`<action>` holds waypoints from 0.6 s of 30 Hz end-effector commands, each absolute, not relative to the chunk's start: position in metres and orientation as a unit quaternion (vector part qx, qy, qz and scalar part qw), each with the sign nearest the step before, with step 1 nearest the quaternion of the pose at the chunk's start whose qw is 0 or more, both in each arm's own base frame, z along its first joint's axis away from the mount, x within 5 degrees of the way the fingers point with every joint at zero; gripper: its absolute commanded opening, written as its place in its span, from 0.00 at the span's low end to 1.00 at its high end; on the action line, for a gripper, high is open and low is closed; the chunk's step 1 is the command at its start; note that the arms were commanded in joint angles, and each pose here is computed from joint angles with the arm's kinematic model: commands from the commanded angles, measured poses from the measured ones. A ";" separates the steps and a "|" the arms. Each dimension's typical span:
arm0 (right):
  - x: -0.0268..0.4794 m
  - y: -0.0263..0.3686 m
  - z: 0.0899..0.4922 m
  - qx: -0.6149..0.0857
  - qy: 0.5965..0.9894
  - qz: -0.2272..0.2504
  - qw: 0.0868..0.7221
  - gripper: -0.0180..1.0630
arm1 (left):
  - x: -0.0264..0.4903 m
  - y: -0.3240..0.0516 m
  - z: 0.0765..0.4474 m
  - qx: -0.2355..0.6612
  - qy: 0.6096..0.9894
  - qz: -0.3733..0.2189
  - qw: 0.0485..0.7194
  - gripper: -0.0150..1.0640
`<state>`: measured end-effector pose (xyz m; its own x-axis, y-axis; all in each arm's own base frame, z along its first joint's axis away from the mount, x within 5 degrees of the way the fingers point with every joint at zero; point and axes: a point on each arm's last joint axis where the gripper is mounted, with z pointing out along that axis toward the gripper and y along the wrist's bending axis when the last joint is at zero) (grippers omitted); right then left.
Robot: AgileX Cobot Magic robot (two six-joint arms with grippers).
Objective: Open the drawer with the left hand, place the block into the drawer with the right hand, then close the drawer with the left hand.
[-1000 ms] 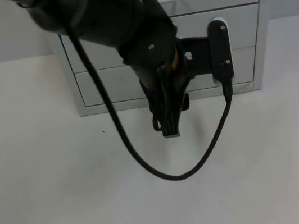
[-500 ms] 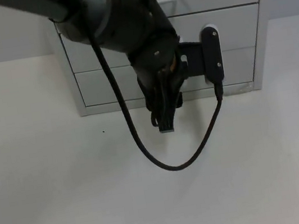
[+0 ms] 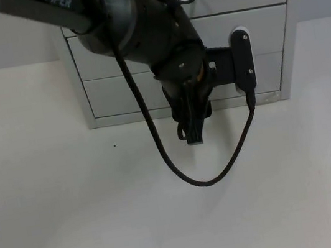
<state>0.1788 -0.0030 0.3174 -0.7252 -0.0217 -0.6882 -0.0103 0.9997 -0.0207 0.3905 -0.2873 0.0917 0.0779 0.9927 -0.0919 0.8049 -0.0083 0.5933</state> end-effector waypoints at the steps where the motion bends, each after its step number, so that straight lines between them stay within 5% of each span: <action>1: 0.179 -0.004 0.319 -0.003 0.926 -0.007 0.378 0.99 | 0.390 -0.285 0.074 0.690 0.658 0.180 0.242 0.46; 18: 0.180 -0.004 0.320 -0.004 0.923 -0.007 0.384 0.99 | 0.384 -0.276 0.052 0.679 0.688 0.184 0.178 0.38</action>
<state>0.1797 -0.0030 0.3181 -0.7167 -0.0218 -0.6971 -0.0099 0.9997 -0.0211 0.3903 -0.2859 0.0837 0.0743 0.9969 -0.0238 0.8090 -0.0463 0.5860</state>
